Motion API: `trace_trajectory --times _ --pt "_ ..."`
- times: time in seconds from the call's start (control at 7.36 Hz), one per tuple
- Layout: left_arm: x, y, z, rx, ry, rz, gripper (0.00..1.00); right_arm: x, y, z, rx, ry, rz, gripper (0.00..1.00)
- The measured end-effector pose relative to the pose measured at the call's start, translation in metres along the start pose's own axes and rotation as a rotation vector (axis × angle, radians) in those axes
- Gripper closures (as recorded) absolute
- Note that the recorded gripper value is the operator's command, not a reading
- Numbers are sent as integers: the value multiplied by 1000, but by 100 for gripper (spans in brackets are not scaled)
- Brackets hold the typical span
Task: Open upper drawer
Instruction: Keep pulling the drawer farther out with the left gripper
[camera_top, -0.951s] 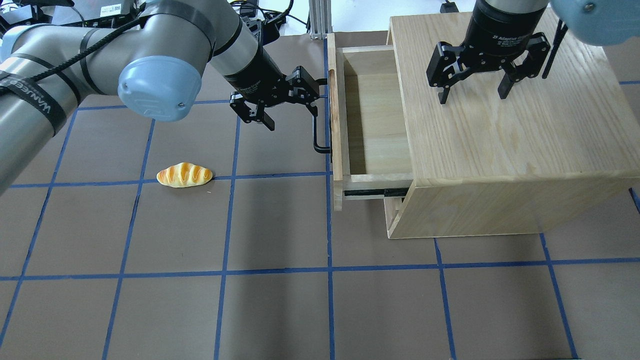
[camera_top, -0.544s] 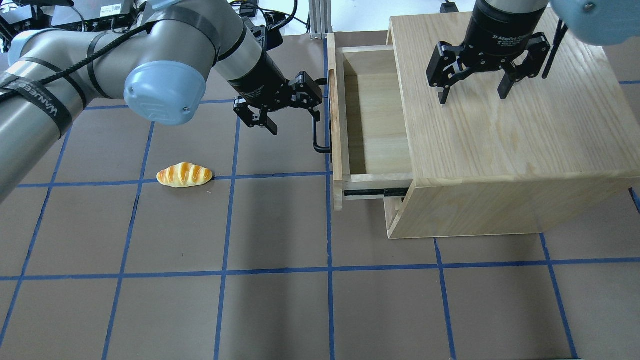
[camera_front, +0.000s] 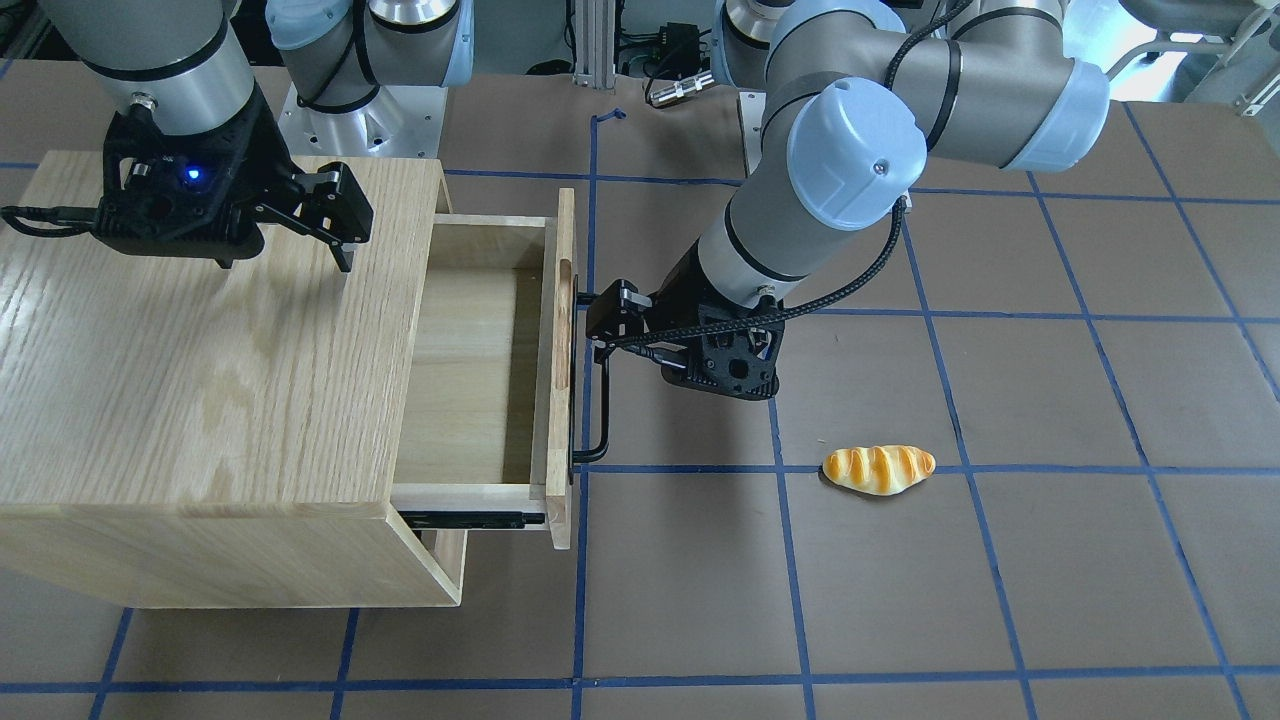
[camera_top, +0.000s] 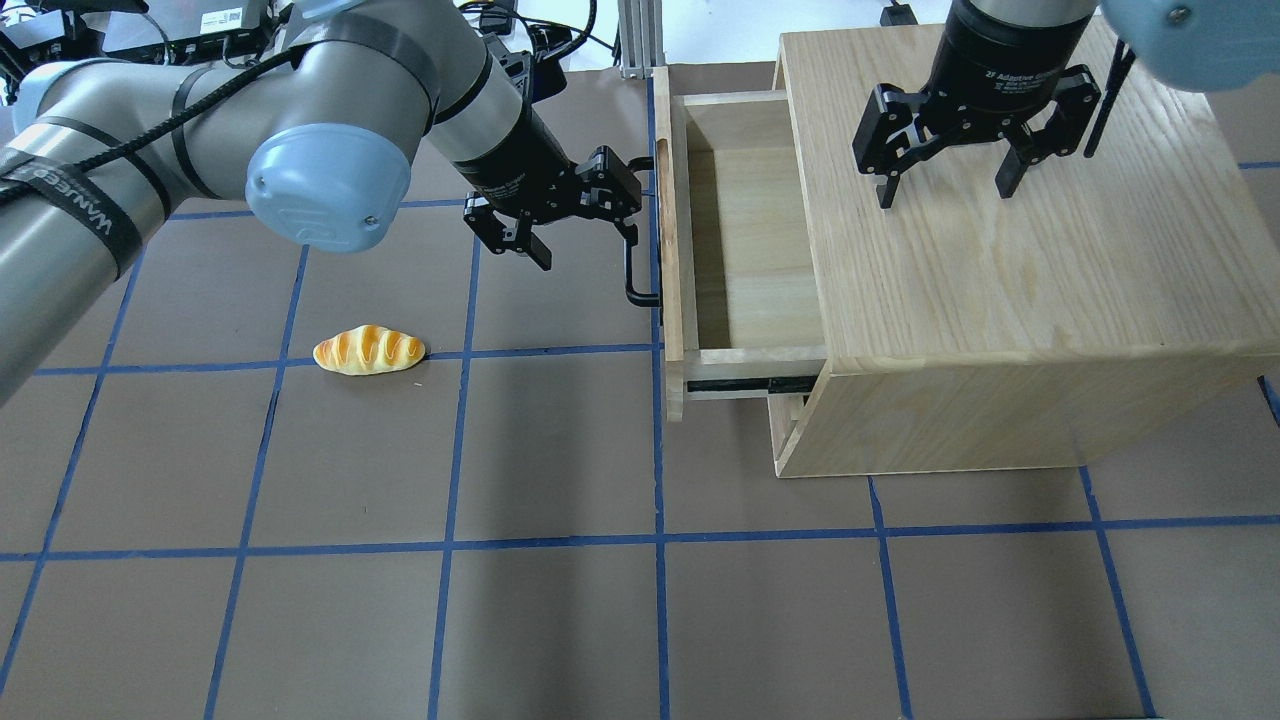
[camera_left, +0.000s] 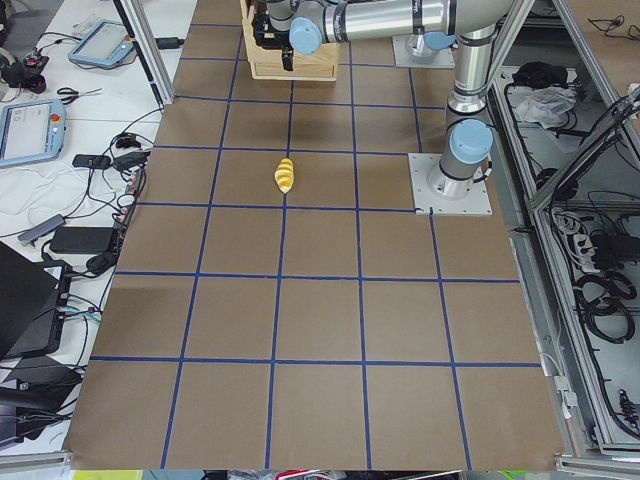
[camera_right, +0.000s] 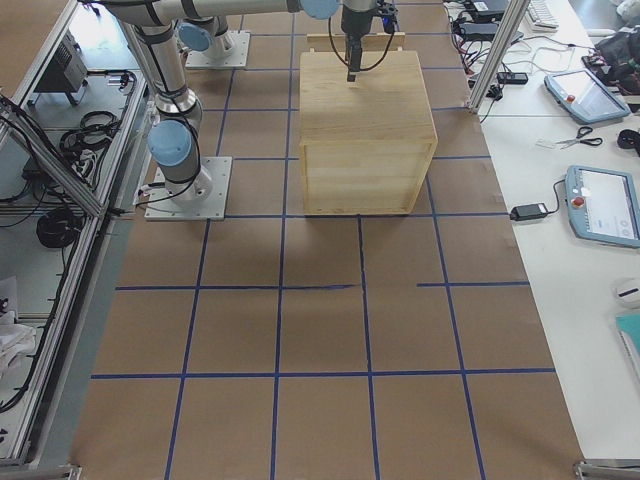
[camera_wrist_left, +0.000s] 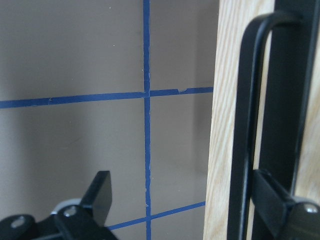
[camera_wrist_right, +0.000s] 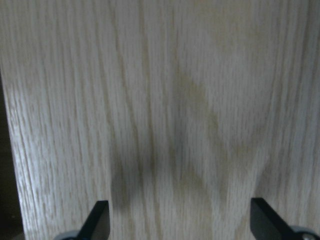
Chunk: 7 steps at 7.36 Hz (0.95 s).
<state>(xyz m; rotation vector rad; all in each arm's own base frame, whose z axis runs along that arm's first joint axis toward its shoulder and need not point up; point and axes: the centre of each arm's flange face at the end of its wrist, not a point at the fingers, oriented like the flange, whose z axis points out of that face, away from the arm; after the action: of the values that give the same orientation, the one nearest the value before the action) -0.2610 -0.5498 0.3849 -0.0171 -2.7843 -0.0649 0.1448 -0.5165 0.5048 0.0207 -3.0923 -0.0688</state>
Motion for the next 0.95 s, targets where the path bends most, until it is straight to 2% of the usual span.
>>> trace_trajectory --times 0.95 --pt "-1 1 0 -4 4 31 0 0 0 0 0 0 0 0"
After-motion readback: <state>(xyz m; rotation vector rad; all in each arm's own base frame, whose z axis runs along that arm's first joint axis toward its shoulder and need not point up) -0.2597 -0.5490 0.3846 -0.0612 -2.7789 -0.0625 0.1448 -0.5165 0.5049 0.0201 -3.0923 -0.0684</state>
